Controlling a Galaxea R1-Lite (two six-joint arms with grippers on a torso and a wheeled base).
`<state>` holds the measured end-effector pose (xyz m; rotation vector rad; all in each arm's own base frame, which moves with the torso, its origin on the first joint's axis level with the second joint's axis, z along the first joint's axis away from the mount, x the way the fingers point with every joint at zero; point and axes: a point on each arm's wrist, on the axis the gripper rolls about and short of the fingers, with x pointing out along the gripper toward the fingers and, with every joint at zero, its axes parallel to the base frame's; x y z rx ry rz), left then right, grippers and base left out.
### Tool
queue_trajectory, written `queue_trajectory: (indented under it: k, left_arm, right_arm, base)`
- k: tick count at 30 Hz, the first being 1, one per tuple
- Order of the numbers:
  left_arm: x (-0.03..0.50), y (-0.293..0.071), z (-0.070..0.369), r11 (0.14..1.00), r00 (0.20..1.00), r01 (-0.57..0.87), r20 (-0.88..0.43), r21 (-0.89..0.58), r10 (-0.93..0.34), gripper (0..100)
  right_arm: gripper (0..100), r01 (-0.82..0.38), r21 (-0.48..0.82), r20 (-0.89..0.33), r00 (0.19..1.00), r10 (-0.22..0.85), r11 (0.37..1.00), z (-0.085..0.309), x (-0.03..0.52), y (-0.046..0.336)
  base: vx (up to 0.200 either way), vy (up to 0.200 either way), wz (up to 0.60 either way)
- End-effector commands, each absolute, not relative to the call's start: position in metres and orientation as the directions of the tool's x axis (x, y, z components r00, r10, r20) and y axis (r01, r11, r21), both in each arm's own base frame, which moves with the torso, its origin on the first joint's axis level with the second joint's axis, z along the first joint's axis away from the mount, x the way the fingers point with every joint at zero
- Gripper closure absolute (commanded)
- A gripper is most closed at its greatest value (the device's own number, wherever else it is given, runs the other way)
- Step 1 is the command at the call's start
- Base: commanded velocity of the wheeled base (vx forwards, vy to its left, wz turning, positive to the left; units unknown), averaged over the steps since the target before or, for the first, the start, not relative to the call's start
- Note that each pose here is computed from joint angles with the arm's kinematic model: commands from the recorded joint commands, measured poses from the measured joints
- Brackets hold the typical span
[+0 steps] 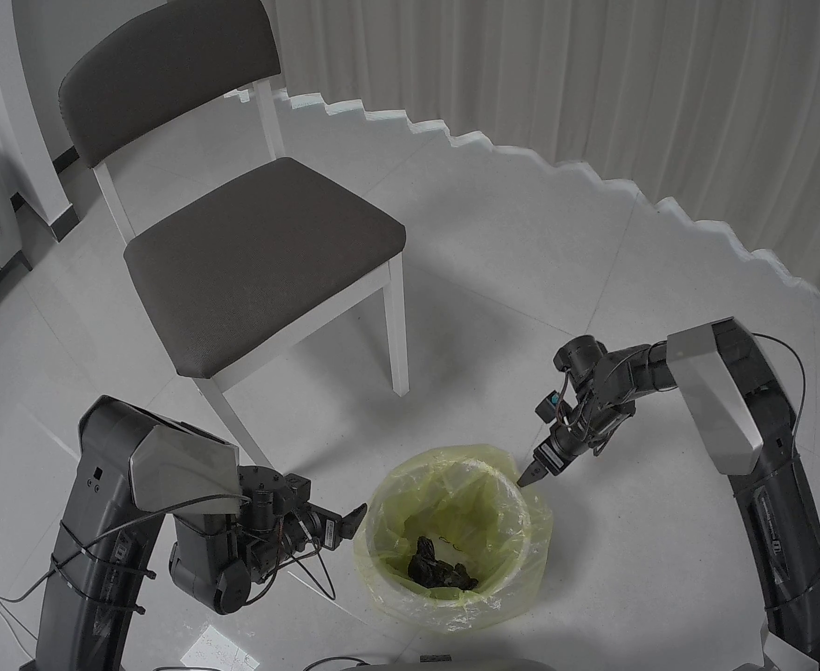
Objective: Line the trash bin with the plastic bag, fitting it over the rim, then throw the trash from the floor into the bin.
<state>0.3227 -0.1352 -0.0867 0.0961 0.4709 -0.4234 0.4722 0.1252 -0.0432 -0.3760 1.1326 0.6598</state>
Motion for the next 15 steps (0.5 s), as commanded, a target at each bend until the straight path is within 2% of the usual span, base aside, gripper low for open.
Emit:
queue_trajectory:
  k: [1,3,6,12,15]
  left_arm:
    - [0.323,-0.135,-0.087,0.909,0.807,0.417,-0.458,-0.008,-0.374,0]
    - [0.323,-0.135,-0.087,0.909,0.807,0.417,-0.458,-0.008,-0.374,0]
    - [0.323,-0.135,-0.087,0.909,0.807,0.417,-0.458,-0.008,-0.374,0]
    - [0.323,-0.135,-0.086,0.91,0.807,0.415,-0.456,-0.014,-0.376,0]
    - [0.323,-0.135,-0.087,0.91,0.806,0.415,-0.458,-0.015,-0.375,0]
  right_arm:
    - [0,-0.635,0.122,-0.961,0.118,0.252,0.763,-0.103,0.461,0.126]
    - [0,-0.627,0.143,-0.969,0.07,0.238,0.766,-0.117,0.455,0.129]
    - [0,-0.623,0.151,-0.97,0.055,0.236,0.767,-0.121,0.453,0.129]
    - [0,-0.617,0.149,-0.966,0.074,0.246,0.773,-0.108,0.457,0.124]
    - [0,-0.606,0.133,-0.96,0.119,0.255,0.784,-0.078,0.463,0.114]
  base:
    - [0.0,0.0,0.0]
    - [0.0,0.0,0.0]
    - [0.0,0.0,0.0]
    - [0.0,0.0,0.0]
    - [0.0,0.0,0.0]
